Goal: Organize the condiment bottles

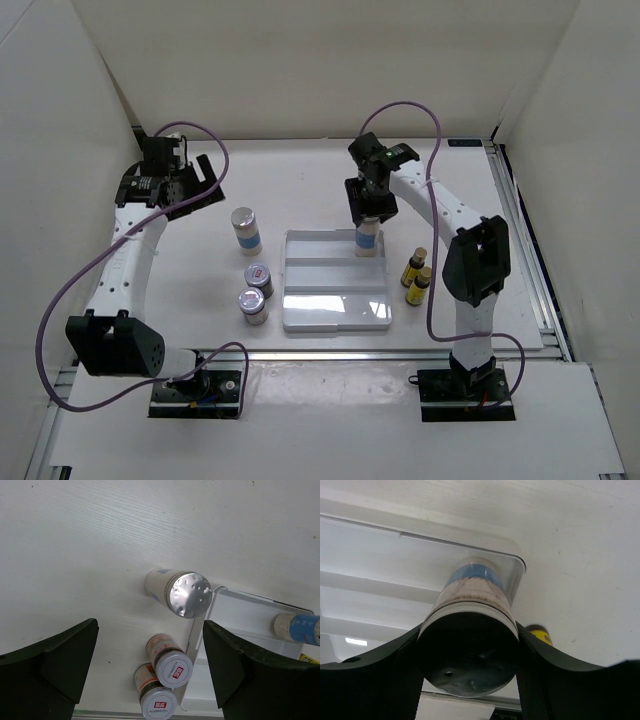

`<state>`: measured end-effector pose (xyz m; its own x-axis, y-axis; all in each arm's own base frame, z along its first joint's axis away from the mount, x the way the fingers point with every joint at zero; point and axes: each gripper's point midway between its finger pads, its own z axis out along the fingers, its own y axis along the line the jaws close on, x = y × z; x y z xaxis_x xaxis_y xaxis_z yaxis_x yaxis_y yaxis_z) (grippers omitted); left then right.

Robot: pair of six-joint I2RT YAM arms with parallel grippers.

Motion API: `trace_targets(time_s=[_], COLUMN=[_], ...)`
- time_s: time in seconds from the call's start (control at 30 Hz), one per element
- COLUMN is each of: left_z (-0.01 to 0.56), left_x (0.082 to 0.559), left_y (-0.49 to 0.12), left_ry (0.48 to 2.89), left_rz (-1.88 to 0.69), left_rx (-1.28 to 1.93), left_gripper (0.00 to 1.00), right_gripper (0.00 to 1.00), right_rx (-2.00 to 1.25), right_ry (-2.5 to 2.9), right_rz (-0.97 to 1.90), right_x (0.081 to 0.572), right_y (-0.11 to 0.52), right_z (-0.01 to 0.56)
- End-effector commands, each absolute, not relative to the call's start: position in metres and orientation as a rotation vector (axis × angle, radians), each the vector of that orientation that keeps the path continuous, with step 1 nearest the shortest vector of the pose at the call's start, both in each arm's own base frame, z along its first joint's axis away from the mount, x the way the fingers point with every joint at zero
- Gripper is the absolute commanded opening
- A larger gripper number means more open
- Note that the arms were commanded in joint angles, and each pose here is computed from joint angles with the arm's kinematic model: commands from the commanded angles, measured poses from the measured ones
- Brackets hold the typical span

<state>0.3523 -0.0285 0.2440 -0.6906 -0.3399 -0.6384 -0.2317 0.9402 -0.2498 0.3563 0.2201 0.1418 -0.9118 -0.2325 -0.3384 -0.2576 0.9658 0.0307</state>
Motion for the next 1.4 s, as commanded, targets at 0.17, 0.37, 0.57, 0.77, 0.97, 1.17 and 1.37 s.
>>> trace_targets(time_s=[0.17,0.37,0.57,0.77,0.97,1.17,1.37], left_z=[0.234,0.227,0.218,0.193,0.175,0.164,0.158], left_x=[0.356,0.355,0.352,0.355,0.368,0.384,0.398], left_y=[-0.045,-0.052,-0.08,-0.097,-0.089,-0.086,-0.092], left_ry=[2.391,2.415,2.456,2.508,2.528,2.543,2.555], left_rz=[-0.271,-0.295,-0.318,-0.248,-0.134,-0.077,-0.093], left_rx=[-0.412,-0.394,-0.279,-0.19,-0.251,-0.278,-0.306], left_gripper=[0.96,0.97,0.98,1.0,1.0,1.0,0.97], right_gripper=[0.0,0.79,1.0,1.0,1.0,1.0,1.0], right_rx=[-0.285,-0.293,-0.243,-0.237,-0.25,-0.231,-0.197], right_ry=[2.816,2.825,2.719,2.59,2.597,2.573,2.572], right_rz=[0.01,0.065,0.095,0.18,0.215,0.223,0.228], right_x=[0.361,0.357,0.362,0.37,0.361,0.359,0.361], right_y=[0.204,0.21,0.208,0.214,0.211,0.204,0.194], right_z=[0.133,0.137,0.201,0.254,0.255,0.261,0.263])
